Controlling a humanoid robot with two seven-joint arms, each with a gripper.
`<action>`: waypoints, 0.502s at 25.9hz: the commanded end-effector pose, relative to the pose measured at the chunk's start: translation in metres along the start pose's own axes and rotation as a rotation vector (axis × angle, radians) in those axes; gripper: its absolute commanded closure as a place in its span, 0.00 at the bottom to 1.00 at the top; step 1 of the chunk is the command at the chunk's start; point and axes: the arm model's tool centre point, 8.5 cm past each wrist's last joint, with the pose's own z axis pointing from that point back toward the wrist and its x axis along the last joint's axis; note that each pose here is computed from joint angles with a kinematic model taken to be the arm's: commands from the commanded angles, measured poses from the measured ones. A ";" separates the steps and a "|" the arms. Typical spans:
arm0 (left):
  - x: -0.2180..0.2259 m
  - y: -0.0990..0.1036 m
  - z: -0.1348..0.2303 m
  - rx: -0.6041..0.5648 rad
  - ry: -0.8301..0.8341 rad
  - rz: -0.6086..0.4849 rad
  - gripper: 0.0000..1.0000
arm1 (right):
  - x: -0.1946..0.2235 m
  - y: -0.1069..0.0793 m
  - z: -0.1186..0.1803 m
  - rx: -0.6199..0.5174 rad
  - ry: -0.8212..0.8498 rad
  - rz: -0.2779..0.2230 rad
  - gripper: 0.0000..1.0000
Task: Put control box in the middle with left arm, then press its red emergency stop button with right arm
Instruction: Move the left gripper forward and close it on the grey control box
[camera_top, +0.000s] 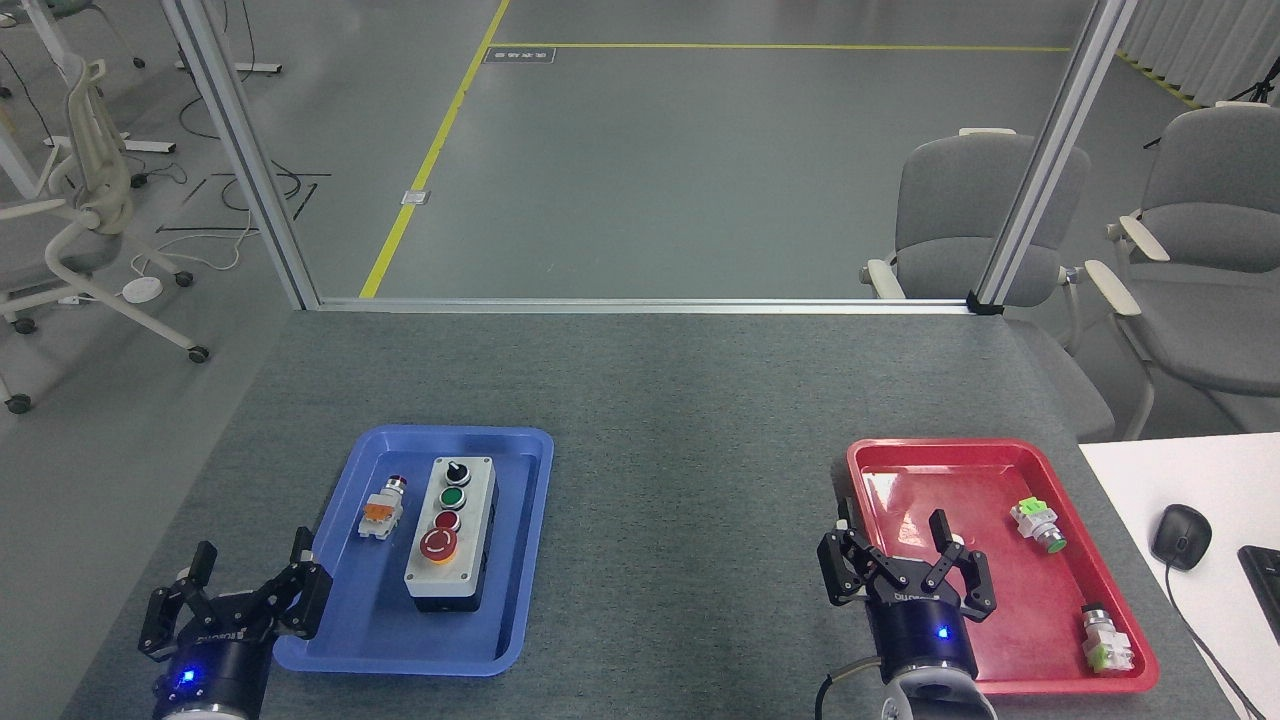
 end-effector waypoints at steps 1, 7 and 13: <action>0.009 0.006 0.002 0.027 -0.014 0.016 0.01 | 0.000 0.000 0.000 0.000 0.001 0.000 0.02; 0.023 0.008 0.013 0.044 -0.022 0.054 0.01 | 0.001 0.000 0.000 0.000 0.000 0.000 0.02; 0.025 0.001 0.031 0.020 -0.077 0.040 0.01 | 0.001 0.000 0.000 0.000 0.000 0.000 0.02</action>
